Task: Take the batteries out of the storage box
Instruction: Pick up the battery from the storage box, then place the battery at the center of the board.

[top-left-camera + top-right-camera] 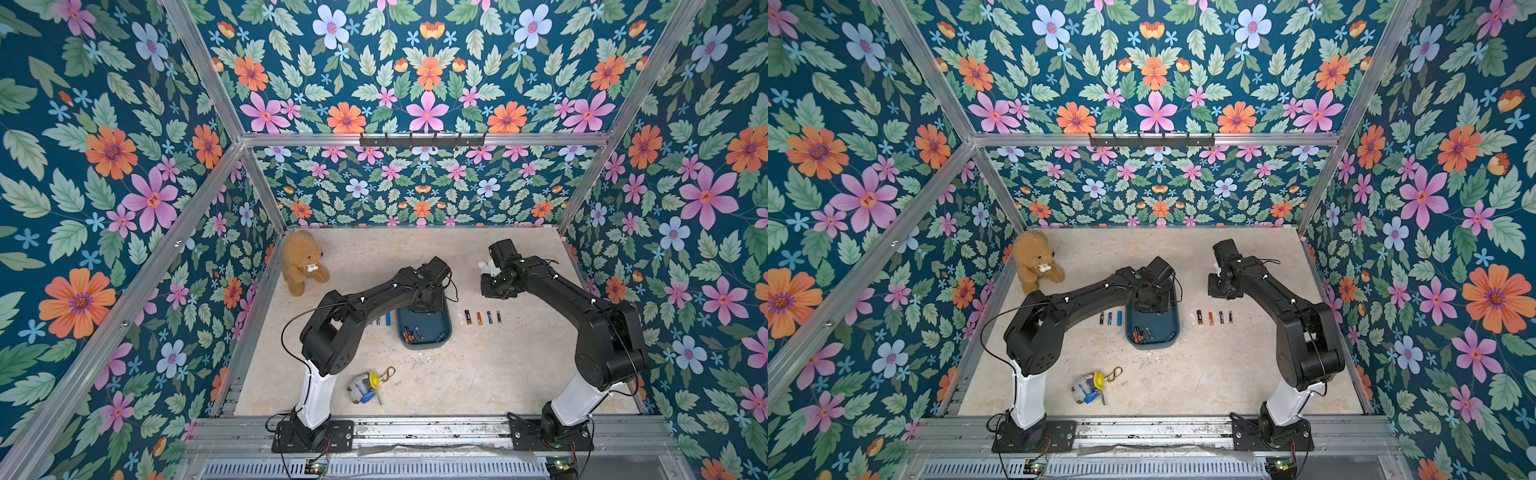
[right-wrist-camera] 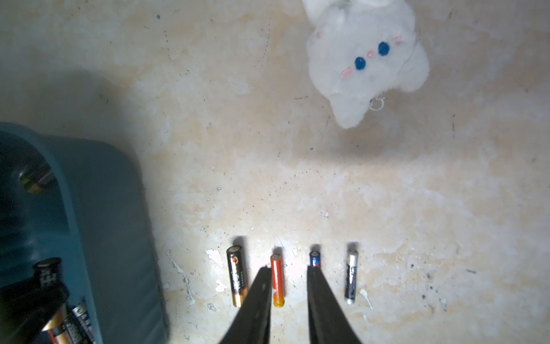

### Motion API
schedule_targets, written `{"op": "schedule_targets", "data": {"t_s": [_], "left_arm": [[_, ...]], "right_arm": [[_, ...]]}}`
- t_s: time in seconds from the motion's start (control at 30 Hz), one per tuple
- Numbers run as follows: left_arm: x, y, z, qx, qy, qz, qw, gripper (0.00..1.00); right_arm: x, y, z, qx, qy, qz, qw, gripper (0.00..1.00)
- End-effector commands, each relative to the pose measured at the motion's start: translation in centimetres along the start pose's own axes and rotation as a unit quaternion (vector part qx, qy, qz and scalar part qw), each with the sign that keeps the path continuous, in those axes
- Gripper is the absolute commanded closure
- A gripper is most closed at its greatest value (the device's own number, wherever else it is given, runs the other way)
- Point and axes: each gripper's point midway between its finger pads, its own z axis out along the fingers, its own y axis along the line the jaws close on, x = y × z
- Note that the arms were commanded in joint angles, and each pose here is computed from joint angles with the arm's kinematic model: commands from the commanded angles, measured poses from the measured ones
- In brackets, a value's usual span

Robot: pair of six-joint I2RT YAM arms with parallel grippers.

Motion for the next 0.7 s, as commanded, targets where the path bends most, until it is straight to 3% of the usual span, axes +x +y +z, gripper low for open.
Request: {"op": "schedule_targets", "data": {"t_s": [0.0, 0.4, 0.67], "left_arm": [[-0.3, 1.0, -1.1, 0.003, -0.004, -0.002, 1.000, 0.82], [-1.1, 8.8, -6.2, -0.016, -0.042, -0.055, 0.997, 0.81], [0.1, 13.9, -7.4, -0.040, -0.042, -0.073, 0.996, 0.81]], "right_arm": [[0.1, 0.0, -0.1, 0.000, 0.002, 0.001, 1.000, 0.73], [0.4, -0.2, 0.0, 0.004, 0.005, -0.002, 1.000, 0.73], [0.4, -0.2, -0.1, 0.005, 0.005, -0.002, 1.000, 0.73]]}}
